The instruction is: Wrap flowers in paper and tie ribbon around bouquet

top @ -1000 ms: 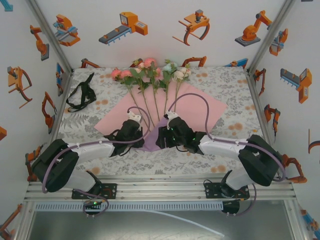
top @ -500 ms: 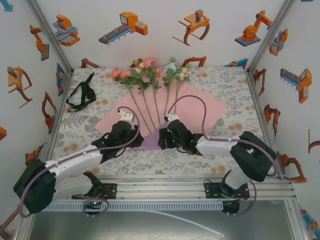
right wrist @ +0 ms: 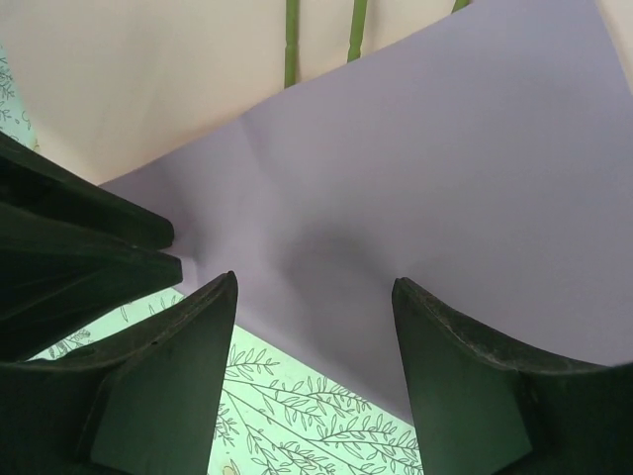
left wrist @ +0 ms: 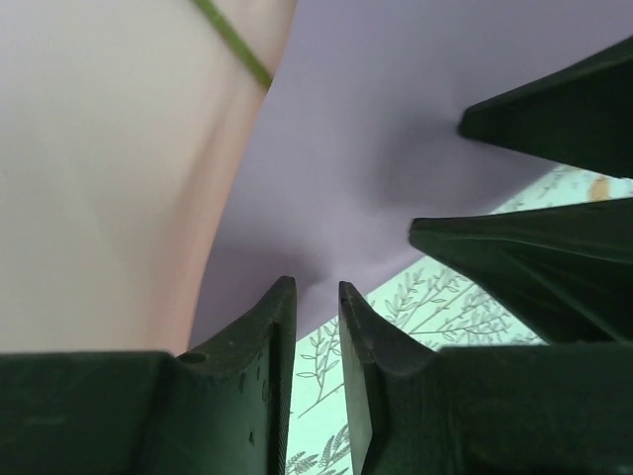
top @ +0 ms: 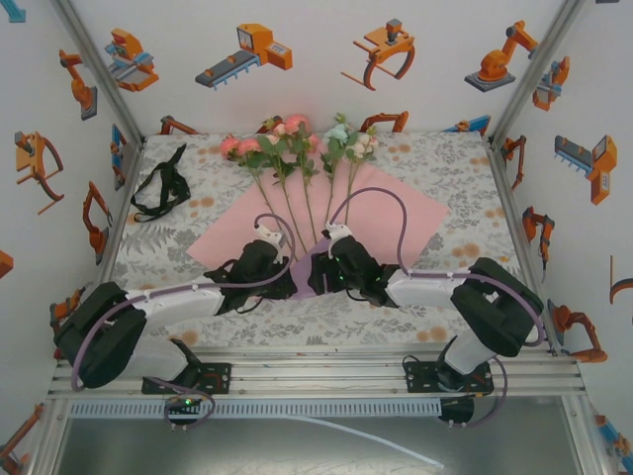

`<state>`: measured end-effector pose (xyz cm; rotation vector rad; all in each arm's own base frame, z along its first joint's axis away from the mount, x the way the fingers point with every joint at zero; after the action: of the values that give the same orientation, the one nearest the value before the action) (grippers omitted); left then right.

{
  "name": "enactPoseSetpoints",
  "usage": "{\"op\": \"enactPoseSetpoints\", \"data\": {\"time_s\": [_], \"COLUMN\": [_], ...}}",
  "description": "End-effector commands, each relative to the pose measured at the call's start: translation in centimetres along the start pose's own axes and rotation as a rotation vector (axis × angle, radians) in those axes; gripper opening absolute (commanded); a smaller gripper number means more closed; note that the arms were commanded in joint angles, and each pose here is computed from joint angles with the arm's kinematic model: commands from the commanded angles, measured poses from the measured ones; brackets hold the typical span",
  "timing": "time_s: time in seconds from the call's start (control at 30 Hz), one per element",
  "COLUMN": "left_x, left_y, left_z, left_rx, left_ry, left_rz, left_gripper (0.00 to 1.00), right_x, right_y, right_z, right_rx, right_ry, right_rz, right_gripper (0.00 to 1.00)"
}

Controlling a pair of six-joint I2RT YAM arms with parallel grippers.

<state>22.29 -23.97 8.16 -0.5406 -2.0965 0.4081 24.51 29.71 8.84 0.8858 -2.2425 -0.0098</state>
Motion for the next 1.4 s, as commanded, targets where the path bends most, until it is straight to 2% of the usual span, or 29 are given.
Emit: {"op": "enactPoseSetpoints", "data": {"time_s": [0.0, 0.27, 0.5, 0.67, 0.83, 1.07, 1.23, 1.37], "left_x": [0.1, 0.1, 0.3, 0.7, 1.0, 1.1, 1.0, 0.9], "left_y": [0.3, 1.6, 3.6, 4.3, 4.9, 5.1, 4.7, 4.4], "left_z": [-0.5, 0.7, 1.2, 1.6, 1.9, 1.9, 1.9, 1.7], "left_rx": [0.059, 0.13, 0.17, 0.191, 0.195, 0.195, 0.196, 0.194], "left_ry": [-0.033, -0.029, -0.053, -0.07, -0.079, -0.081, -0.079, -0.08], "left_rz": [-0.027, -0.051, -0.14, -0.155, -0.172, -0.177, -0.157, -0.144], "left_gripper": [0.25, 0.24, 0.19, 0.17, 0.15, 0.13, 0.13, 0.14], "right_x": [0.7, 2.7, 2.3, 2.6, 3.3, 6.6, 9.4, 10.9], "right_y": [-0.1, 1.7, 0.1, -3.0, -6.3, -12.7, -13.2, -9.5], "right_z": [-0.8, -0.2, 0.6, 1.5, 2.9, 6.0, 3.4, -0.5], "right_rx": [-0.009, -0.243, -0.311, -0.323, -0.319, -0.381, -0.295, -0.207], "right_ry": [-0.038, 0.09, 0.086, 0.09, 0.097, 0.142, 0.096, -0.005], "right_rz": [-0.002, -0.004, 0.093, 0.253, 0.333, 0.509, 0.523, 0.411], "right_gripper": [0.6, 0.59, 0.6, 0.62, 0.63, 0.64, 0.65, 0.65]}}
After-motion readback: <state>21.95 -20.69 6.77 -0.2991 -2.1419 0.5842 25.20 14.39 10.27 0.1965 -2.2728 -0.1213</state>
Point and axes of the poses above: each hand's point on the last joint's axis, 136 mm out from that joint toward the fingers, its own x axis back along the fingers, its own y axis along the line the jaws close on, z = x × y, the point moved 3 cm from there along x, back along the fingers, and after that the axes turned 8 degrees about x, right-handed, at the moved point
